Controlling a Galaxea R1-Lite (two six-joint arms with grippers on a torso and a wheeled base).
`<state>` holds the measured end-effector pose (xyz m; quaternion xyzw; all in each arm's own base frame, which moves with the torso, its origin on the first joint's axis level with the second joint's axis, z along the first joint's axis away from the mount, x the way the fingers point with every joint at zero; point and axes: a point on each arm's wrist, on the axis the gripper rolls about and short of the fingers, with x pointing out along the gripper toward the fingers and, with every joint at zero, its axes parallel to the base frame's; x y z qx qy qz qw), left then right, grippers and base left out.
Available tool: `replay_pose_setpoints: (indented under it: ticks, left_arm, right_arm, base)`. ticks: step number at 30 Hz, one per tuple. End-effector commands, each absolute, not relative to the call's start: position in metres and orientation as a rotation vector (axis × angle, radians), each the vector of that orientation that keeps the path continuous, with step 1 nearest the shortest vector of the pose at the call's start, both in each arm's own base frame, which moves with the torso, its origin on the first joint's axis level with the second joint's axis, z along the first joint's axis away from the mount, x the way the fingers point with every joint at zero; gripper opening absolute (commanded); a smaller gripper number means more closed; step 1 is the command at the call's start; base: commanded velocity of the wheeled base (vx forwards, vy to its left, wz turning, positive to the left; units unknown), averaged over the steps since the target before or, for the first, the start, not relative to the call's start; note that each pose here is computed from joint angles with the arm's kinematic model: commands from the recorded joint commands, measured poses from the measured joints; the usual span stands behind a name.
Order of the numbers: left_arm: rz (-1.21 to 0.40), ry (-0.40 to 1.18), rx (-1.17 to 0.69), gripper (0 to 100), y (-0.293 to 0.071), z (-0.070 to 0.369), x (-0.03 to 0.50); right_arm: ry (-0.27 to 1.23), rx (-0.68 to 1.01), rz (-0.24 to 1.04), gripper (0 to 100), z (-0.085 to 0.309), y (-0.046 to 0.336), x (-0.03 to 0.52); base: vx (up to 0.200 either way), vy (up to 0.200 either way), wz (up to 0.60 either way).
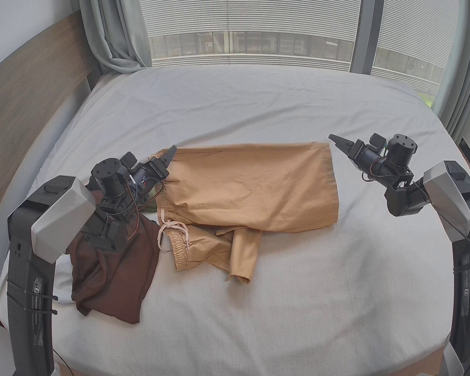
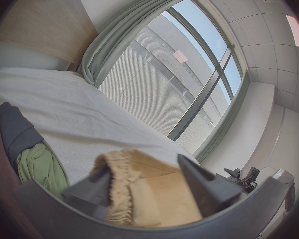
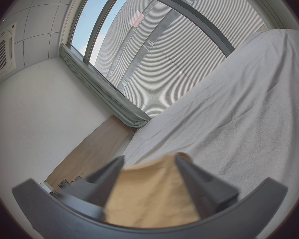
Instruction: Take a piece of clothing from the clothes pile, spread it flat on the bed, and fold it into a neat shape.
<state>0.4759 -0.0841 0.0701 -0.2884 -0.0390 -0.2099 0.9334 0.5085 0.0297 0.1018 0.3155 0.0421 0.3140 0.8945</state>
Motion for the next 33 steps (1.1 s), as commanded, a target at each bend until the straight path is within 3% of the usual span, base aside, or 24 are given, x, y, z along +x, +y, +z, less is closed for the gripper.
replay_pose_setpoints:
  ticks: [1, 13, 24, 33]
  left_arm:
    - [-0.427, -0.076, -0.591, 100, -0.084, 0.072, 0.478]
    - [-0.261, 0.084, -0.598, 100, -0.080, 0.065, 0.476]
    - [-0.253, 0.161, -0.528, 100, -0.076, 0.089, 0.434]
    - [-0.268, 0.162, -0.387, 100, -0.070, 0.078, 0.399]
  right_arm:
    - [0.077, 0.651, 0.651, 100, 0.106, 0.030, 0.510]
    - [0.157, 0.546, 0.634, 100, 0.081, 0.037, 0.455]
    - [0.221, 0.550, 0.698, 100, 0.054, 0.067, 0.410]
    - [0.306, 0.555, 0.753, 100, 0.034, 0.092, 0.380]
  base:
    - [0.000, 0.000, 0.00]
    - [0.000, 0.000, 0.00]
    - [0.000, 0.000, 0.00]
    - [0.000, 0.000, 0.00]
